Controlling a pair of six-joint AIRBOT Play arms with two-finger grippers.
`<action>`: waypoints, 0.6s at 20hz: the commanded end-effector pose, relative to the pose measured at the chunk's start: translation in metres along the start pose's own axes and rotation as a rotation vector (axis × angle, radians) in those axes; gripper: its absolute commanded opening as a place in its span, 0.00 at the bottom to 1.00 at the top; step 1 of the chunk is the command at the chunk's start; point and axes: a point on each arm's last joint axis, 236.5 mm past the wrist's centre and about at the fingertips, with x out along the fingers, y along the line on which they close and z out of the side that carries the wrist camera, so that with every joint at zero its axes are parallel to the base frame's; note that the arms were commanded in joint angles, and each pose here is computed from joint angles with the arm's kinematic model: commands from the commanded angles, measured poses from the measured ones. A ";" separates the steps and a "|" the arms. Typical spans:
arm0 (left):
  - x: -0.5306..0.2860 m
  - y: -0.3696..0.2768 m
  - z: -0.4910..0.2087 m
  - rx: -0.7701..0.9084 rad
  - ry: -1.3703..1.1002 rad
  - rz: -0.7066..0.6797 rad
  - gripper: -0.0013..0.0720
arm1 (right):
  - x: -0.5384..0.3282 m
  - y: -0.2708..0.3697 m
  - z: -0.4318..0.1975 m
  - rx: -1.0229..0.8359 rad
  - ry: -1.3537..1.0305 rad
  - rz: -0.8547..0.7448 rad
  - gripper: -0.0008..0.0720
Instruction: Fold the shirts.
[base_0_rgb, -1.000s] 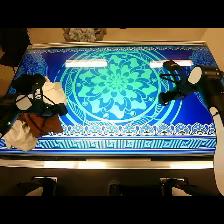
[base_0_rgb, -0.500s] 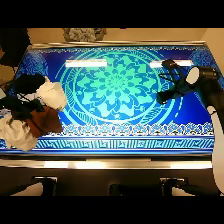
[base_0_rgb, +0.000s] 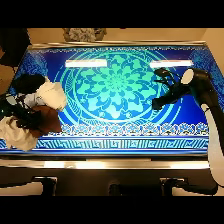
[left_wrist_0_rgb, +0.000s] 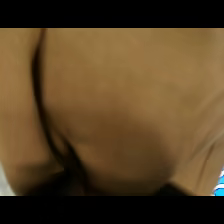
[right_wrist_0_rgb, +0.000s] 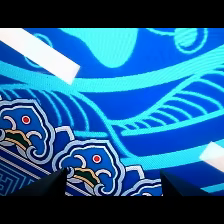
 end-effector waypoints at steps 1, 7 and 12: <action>0.004 -0.017 0.006 0.096 -0.011 -0.069 0.07 | 0.001 0.007 0.000 0.001 0.003 0.029 0.95; -0.150 -0.087 0.016 0.245 -0.421 -0.299 0.06 | -0.016 0.009 0.002 -0.036 -0.030 0.011 0.92; -0.307 -0.208 -0.114 0.528 -0.702 -0.758 0.06 | -0.087 0.020 0.007 -0.073 -0.176 -0.073 0.92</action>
